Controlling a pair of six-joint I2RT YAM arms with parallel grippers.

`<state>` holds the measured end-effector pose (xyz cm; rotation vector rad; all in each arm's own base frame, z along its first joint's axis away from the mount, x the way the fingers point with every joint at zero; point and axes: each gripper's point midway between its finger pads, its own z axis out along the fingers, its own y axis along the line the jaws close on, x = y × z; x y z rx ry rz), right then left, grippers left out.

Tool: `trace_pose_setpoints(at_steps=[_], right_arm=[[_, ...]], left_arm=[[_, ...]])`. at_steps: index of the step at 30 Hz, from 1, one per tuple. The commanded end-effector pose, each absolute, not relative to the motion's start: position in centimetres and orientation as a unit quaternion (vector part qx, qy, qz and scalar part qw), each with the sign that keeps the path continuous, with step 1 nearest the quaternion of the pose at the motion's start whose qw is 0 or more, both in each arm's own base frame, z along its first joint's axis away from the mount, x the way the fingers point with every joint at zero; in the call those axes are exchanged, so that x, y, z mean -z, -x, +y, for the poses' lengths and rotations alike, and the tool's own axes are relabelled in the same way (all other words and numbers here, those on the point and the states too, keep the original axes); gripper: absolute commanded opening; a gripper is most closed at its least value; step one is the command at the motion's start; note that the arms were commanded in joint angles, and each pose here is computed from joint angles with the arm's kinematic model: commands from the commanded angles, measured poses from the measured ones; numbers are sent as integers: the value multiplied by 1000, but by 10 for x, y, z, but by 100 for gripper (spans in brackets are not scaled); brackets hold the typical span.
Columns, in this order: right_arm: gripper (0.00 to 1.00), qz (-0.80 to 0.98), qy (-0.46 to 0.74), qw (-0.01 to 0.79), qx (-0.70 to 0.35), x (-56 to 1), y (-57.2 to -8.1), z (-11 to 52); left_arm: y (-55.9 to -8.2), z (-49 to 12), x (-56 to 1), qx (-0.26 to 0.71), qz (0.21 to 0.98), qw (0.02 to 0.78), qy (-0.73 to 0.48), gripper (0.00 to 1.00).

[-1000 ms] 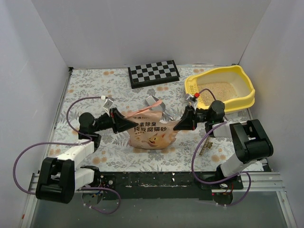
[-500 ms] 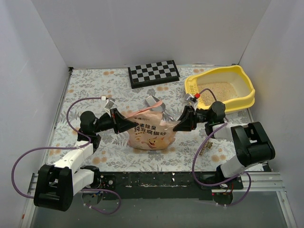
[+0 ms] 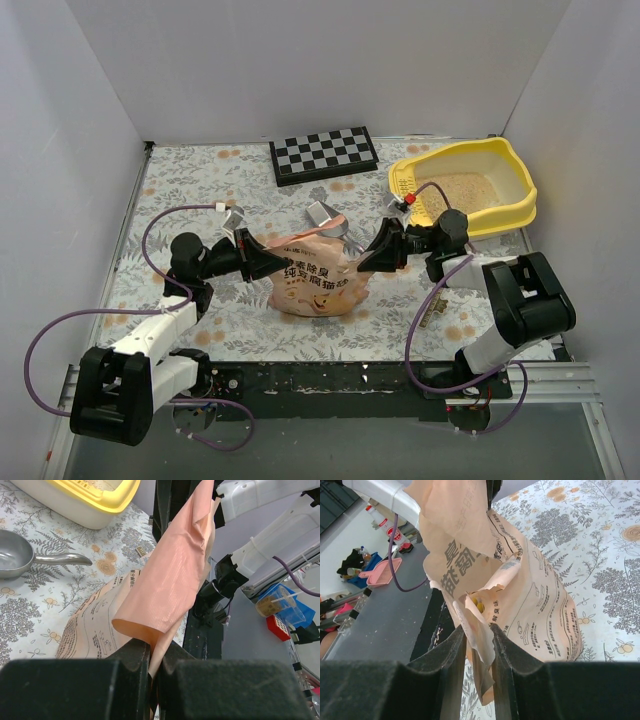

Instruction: Fill the litter box with clean litter

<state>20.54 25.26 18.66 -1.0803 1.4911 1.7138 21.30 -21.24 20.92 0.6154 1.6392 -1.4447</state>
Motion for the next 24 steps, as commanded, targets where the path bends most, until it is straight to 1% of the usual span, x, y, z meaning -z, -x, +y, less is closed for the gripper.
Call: trace_pose_setpoints(at_steps=[1, 7, 9, 10, 11, 13, 17, 21, 24], right_arm=[[32, 386, 548, 496, -552, -237, -210, 256], [30, 384, 549, 499, -549, -238, -209, 255], [26, 384, 549, 499, -550, -238, -210, 255], [23, 385, 549, 497, -551, -238, -210, 256], [17, 384, 550, 496, -551, -238, -209, 256], [2, 384, 549, 494, -554, -240, -209, 258], [1, 391, 533, 496, -563, -245, -209, 259], [1, 409, 498, 493, -584, -255, -206, 258], [1, 431, 458, 491, -603, -259, -205, 257]], left_arm=[[-213, -214, -216, 571, 650, 430, -257, 0], [-215, -213, -216, 569, 652, 431, -255, 0], [-215, -213, -216, 568, 652, 432, -255, 0], [-215, -213, -216, 568, 652, 432, -255, 0], [-216, -213, -216, 568, 653, 432, -253, 0], [-215, -213, -216, 568, 654, 432, -253, 0], [-222, -211, -213, 556, 669, 437, -228, 0], [-234, -211, -210, 540, 704, 421, -187, 0], [-234, -211, -213, 547, 716, 399, -169, 0]])
